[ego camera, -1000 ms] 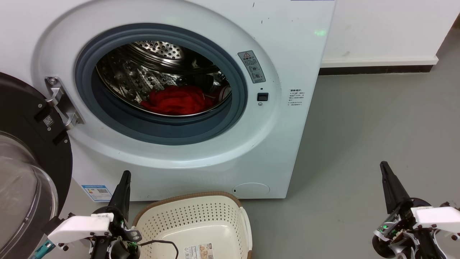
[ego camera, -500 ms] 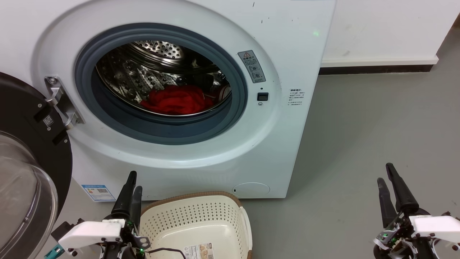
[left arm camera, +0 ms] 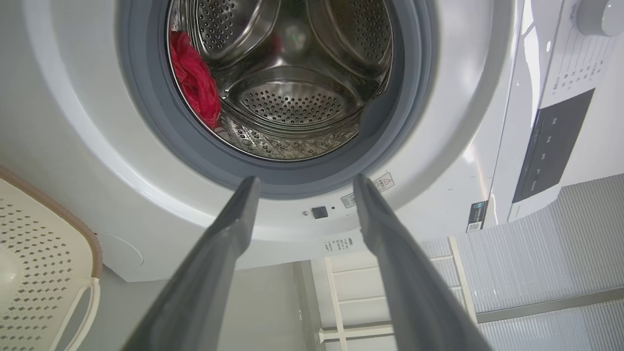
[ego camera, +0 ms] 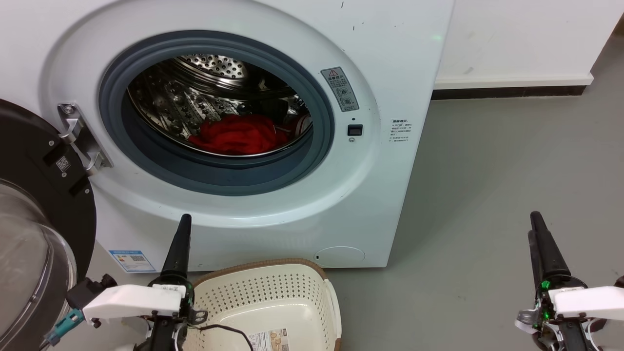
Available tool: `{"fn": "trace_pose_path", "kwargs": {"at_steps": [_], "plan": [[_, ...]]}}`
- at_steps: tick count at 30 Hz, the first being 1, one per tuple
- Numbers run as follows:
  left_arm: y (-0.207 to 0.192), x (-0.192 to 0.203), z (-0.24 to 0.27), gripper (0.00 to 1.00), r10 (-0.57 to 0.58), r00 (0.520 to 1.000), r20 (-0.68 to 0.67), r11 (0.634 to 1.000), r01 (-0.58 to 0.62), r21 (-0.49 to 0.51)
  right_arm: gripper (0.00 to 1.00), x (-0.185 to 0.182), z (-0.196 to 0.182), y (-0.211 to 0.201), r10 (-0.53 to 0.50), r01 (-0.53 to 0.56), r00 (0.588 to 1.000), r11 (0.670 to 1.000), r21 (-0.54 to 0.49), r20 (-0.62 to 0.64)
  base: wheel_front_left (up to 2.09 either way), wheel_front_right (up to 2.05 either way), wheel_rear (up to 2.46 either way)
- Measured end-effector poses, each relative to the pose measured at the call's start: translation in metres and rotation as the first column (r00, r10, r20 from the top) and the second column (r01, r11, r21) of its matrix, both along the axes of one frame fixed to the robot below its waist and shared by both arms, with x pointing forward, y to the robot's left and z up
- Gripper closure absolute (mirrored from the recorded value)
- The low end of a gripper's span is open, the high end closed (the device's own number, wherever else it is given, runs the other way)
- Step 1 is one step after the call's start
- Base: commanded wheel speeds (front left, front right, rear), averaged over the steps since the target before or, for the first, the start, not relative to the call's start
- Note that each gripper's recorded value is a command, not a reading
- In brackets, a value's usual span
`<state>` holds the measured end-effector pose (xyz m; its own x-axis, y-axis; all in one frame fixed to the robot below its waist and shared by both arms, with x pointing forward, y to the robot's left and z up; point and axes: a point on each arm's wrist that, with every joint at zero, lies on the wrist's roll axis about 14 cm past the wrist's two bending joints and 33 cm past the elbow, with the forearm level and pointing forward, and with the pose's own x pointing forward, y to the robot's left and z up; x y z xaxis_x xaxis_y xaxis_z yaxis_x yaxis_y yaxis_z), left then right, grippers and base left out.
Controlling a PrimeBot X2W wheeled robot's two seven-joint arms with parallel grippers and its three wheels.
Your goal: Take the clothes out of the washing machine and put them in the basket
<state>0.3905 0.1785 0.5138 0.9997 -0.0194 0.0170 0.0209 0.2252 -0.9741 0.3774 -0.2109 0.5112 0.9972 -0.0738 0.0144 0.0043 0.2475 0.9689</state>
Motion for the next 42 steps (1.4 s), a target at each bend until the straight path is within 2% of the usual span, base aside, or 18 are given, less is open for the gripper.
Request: {"fn": "trace_pose_path", "kwargs": {"at_steps": [4,7,14,26,42], "plan": [[-0.004,0.002,0.010,0.00,-0.006,0.999,0.032,0.995,0.002,0.101,0.00,-0.001,0.007,0.000,-0.004,0.006,1.000,0.989,-0.145,0.013,0.00,0.00,0.00],[-0.006,0.003,0.012,0.00,-0.012,0.999,0.041,0.990,0.006,0.141,0.00,-0.001,0.011,0.000,-0.005,0.010,1.000,0.981,-0.196,0.023,0.00,0.00,0.00],[-0.012,0.005,0.021,0.00,-0.024,0.997,0.077,0.956,0.000,0.293,0.00,-0.001,0.027,0.003,-0.001,0.024,0.998,0.928,-0.371,0.063,0.00,0.00,0.00],[-0.019,0.005,0.031,0.00,-0.041,0.992,0.118,0.855,-0.026,0.517,0.00,-0.009,0.030,0.011,0.016,0.029,0.998,0.779,-0.626,0.065,0.00,0.00,0.00],[-0.039,0.003,0.031,0.00,-0.098,0.985,0.140,0.709,-0.029,0.704,0.00,-0.015,0.029,0.007,0.001,0.042,0.999,0.605,-0.795,0.054,0.00,0.00,0.00]]}}
